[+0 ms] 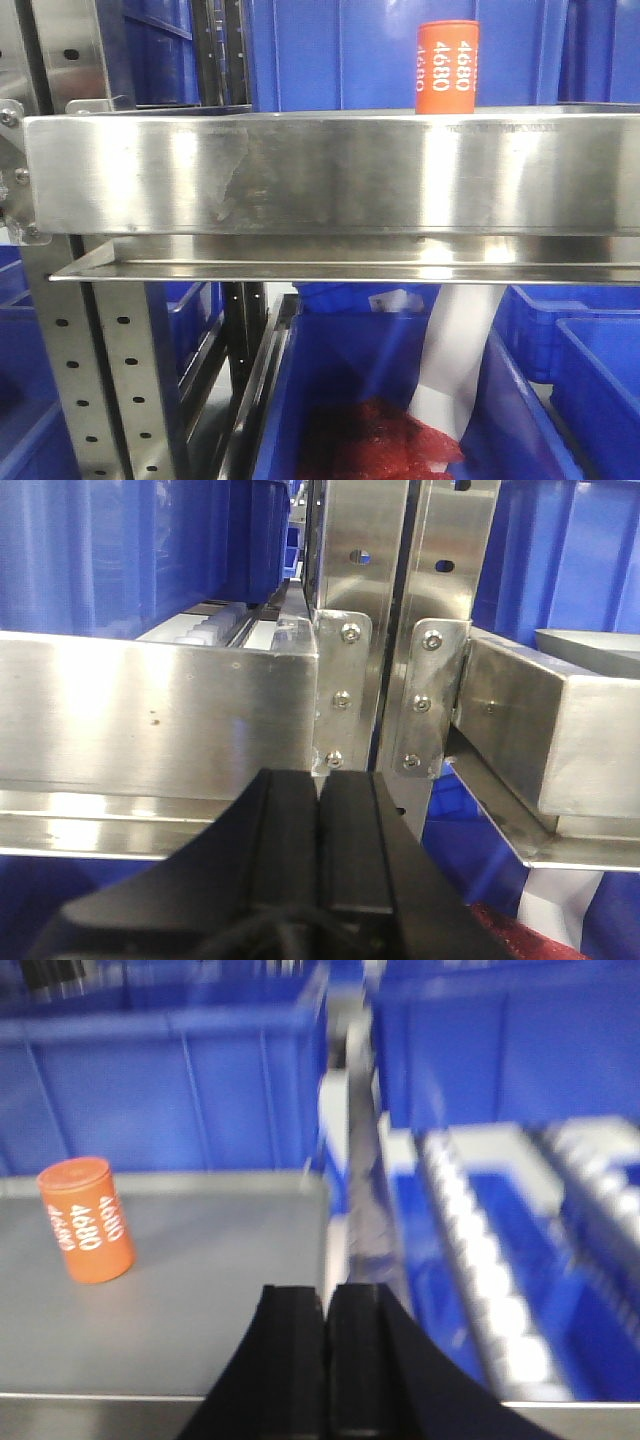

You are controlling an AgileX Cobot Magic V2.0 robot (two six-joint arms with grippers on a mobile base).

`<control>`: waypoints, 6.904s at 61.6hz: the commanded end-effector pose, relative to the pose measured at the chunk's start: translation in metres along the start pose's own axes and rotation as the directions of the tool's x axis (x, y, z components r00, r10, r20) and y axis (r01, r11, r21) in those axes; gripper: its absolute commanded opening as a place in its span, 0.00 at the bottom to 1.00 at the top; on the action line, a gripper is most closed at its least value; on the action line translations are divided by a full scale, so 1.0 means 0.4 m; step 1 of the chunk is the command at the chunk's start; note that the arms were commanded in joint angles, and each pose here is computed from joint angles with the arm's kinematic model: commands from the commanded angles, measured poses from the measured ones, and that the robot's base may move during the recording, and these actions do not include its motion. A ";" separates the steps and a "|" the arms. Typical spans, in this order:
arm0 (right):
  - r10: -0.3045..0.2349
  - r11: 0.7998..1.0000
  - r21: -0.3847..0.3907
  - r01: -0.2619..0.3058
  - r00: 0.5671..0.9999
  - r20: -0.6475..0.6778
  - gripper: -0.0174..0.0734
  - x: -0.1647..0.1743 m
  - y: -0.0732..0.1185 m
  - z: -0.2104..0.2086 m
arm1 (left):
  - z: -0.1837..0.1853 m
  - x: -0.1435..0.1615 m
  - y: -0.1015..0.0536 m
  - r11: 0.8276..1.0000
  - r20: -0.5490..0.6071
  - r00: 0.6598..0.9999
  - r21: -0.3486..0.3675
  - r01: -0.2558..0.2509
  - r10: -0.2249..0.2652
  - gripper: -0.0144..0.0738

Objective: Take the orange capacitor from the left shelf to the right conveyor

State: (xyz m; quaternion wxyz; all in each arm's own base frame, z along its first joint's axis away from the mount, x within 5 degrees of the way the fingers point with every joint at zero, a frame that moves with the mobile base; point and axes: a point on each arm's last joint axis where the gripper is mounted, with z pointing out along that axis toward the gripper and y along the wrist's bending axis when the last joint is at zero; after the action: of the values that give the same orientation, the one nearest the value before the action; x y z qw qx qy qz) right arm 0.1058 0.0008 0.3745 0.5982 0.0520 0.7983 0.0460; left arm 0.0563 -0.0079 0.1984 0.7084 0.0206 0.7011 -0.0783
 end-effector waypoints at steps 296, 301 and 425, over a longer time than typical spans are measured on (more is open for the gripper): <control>-0.079 0.921 -0.341 0.188 0.948 0.308 0.25 -0.049 0.111 0.011 | -0.005 -0.028 -0.003 1.000 0.109 0.994 0.015 0.001 -0.003 0.04; -0.071 0.919 -0.346 0.192 0.940 0.334 0.25 -0.020 0.092 -0.033 | -0.005 -0.028 -0.003 1.000 0.109 0.994 0.015 0.001 -0.003 0.04; -0.038 0.917 -0.346 0.199 0.906 0.421 0.25 0.175 0.020 -0.124 | -0.005 -0.028 -0.003 1.000 0.109 0.994 0.015 0.001 -0.003 0.04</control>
State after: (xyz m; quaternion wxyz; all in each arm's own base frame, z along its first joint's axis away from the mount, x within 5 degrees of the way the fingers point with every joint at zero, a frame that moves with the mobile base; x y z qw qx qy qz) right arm 0.0402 0.0211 0.3057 0.7107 -0.1263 0.6748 0.1536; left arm 0.0563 -0.0079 0.1984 0.7084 0.0206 0.7011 -0.0783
